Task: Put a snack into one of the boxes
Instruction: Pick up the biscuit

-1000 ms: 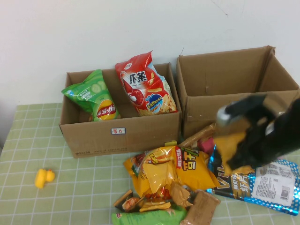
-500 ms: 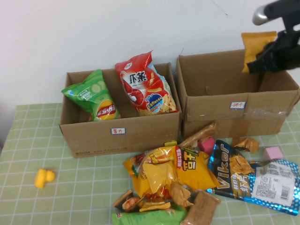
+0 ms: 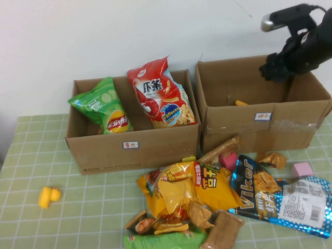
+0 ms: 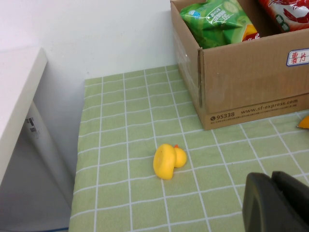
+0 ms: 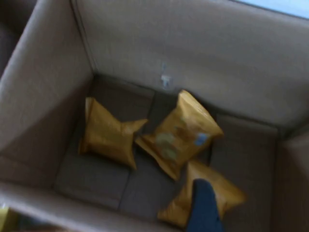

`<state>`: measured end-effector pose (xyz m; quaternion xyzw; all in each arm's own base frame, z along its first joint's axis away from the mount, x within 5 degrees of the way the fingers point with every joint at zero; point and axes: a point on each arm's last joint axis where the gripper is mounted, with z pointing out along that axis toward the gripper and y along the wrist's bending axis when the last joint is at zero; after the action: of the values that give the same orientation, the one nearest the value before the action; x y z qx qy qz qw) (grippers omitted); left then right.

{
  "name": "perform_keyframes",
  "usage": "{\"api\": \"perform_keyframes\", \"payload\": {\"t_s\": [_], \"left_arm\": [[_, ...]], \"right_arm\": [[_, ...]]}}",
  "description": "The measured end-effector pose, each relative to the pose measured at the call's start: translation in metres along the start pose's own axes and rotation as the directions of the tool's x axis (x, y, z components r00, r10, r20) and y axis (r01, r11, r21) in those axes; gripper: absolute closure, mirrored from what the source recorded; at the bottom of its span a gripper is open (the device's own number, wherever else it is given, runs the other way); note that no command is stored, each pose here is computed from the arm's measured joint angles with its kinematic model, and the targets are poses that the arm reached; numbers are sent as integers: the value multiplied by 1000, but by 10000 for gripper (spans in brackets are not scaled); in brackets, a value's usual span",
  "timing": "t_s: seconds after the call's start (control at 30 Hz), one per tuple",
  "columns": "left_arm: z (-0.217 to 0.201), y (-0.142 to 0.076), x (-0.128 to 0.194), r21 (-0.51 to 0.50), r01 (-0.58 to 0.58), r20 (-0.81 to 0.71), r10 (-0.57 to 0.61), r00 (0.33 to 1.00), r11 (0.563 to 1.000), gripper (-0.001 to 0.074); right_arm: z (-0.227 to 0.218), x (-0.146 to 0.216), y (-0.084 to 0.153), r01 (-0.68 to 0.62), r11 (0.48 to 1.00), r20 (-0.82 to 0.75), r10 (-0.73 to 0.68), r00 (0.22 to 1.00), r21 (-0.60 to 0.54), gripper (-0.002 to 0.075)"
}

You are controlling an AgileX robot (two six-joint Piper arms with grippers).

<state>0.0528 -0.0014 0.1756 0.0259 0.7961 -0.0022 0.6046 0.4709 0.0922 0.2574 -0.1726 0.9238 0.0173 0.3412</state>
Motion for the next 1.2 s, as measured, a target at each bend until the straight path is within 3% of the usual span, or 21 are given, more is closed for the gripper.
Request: {"api": "perform_keyframes", "payload": {"t_s": [0.1, 0.2, 0.27, 0.33, 0.47, 0.6, 0.77, 0.97, 1.07, 1.2], "left_arm": [[0, 0, 0, 0, 0, 0, 0, 1000, 1000, 737], [0, 0, 0, 0, 0, 0, 0, 1000, 1000, 737], [0, 0, 0, 0, 0, 0, 0, 1000, 1000, 737], [0, 0, 0, 0, 0, 0, 0, 1000, 1000, 737], [0, 0, 0, 0, 0, 0, 0, 1000, 1000, 737], [0, 0, 0, 0, 0, 0, 0, 1000, 1000, 737], [0, 0, 0, 0, 0, 0, 0, 1000, 1000, 737], [0, 0, 0, 0, 0, 0, 0, 1000, 1000, 737], [0, 0, 0, 0, 0, 0, 0, 1000, 1000, 737], [0, 0, 0, 0, 0, 0, 0, 1000, 1000, 737]], "right_arm": [[-18, -4, -2, -2, 1000, -43, 1, 999, -8, 315], [-45, -5, -3, -18, 1000, -58, 16, 998, -21, 466], [-70, -3, -2, -29, 999, -31, 28, 999, -25, 613], [-92, 3, 0, -33, 999, 0, 33, 999, -23, 674], [-121, 40, 8, -48, 999, 35, 49, 998, -20, 718], [-120, 86, 17, -85, 996, 13, 85, 996, -34, 725], [-89, 140, 26, -120, 992, -88, 116, 989, -38, 727], [-40, 167, 27, -137, 990, -161, 132, 978, -25, 697], [-16, 175, 27, -158, 987, -162, 154, 975, -14, 589], [15, 186, 27, -212, 977, -154, 210, 965, 7, 319]]}}
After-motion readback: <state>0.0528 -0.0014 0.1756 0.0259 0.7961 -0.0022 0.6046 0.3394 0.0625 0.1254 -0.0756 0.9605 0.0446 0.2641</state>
